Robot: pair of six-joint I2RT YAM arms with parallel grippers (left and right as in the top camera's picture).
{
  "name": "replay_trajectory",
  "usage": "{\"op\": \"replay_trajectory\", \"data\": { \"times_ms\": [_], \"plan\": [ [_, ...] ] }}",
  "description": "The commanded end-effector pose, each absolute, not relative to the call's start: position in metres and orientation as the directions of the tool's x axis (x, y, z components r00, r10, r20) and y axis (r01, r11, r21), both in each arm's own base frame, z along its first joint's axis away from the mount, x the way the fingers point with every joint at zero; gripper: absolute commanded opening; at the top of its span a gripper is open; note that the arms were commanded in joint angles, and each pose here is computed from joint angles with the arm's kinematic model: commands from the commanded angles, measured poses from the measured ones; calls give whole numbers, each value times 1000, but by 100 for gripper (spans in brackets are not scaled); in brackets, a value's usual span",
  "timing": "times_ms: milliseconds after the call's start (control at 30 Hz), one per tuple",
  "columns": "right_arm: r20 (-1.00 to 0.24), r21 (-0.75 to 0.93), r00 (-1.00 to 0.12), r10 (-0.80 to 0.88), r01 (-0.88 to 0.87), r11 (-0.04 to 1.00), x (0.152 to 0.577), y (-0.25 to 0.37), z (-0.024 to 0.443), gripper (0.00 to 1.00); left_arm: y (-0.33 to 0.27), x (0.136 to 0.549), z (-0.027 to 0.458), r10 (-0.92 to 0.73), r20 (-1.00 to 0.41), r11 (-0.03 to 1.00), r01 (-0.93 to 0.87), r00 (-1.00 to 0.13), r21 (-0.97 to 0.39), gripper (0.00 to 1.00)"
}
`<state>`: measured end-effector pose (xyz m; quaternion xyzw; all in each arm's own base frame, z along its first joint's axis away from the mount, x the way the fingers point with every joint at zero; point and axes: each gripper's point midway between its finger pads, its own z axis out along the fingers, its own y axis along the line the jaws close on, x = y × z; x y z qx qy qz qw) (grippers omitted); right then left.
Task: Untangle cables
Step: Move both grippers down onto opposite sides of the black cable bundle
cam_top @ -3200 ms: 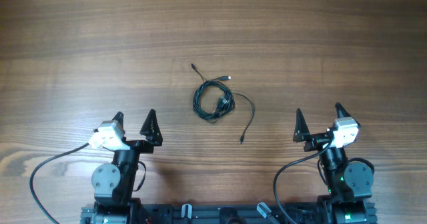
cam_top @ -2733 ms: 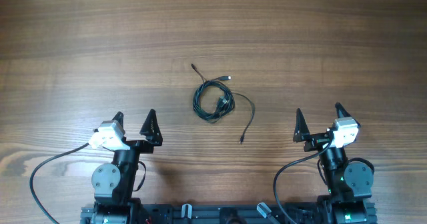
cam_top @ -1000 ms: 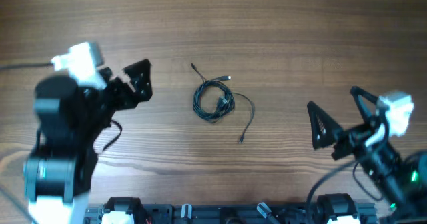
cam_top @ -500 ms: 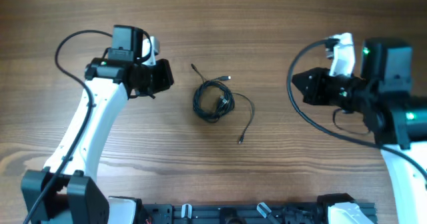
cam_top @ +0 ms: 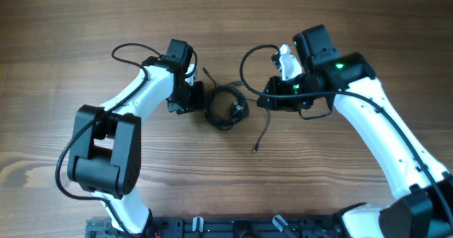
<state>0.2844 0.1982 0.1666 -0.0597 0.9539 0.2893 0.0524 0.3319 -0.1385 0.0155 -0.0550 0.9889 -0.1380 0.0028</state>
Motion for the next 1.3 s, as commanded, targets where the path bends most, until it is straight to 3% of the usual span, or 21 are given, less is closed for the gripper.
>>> {"op": "replay_trajectory", "data": {
  "times_ms": [0, 367, 433, 567, 633, 733, 833, 900, 1000, 1200, 1233, 1267],
  "plan": [
    [-97, 554, -990, -102, -139, 821, 282, 207, 156, 28, -144, 334, 12, -99, 10, 953, -98, -995, -286, 42],
    [-108, 527, -988, -109, -150, 837, 286, 208, 150, 34, -162, 317, -17, -174, 48, 953, -181, -984, -242, 43],
    [-107, 527, -988, -109, -150, 837, 285, 208, 150, 34, -167, 316, -19, -161, 47, 955, -168, -986, -244, 19],
    [-103, 526, -989, -110, -148, 838, 284, 208, 149, 34, -181, 299, -17, -140, 116, 946, -168, -983, -279, 13],
    [-99, 525, -989, -110, -146, 838, 284, 207, 149, 34, -180, 284, -17, -142, 166, 952, -181, -976, -247, 24],
    [-97, 498, -989, -109, -143, 856, 283, 202, 146, 34, -173, 276, -12, -143, 192, 965, -179, -971, -189, 61],
    [-97, 489, -990, -107, -141, 861, 284, 201, 145, 34, -162, 304, 8, -152, 93, 978, -164, -984, -130, 66],
    [-97, 489, -990, -106, -140, 861, 284, 201, 145, 34, -157, 339, 19, -159, -52, 984, -154, -986, -93, 66],
    [-82, 487, -992, -100, -128, 864, 281, 200, 144, 34, -172, 364, 16, -126, -153, 984, -104, -980, -143, 52],
    [-70, 486, -993, -97, -119, 866, 279, 200, 143, 34, -191, 343, -3, -59, -123, 991, -44, -991, -124, 51],
    [-62, 487, -994, -90, -109, 866, 277, 202, 141, 34, -194, 342, -4, -50, -128, 991, -33, -991, -127, 33],
    [-59, 489, -994, -92, -109, 866, 275, 206, 135, 36, -197, 342, -3, -49, -134, 991, -31, -990, -131, 8]
  ]
}}
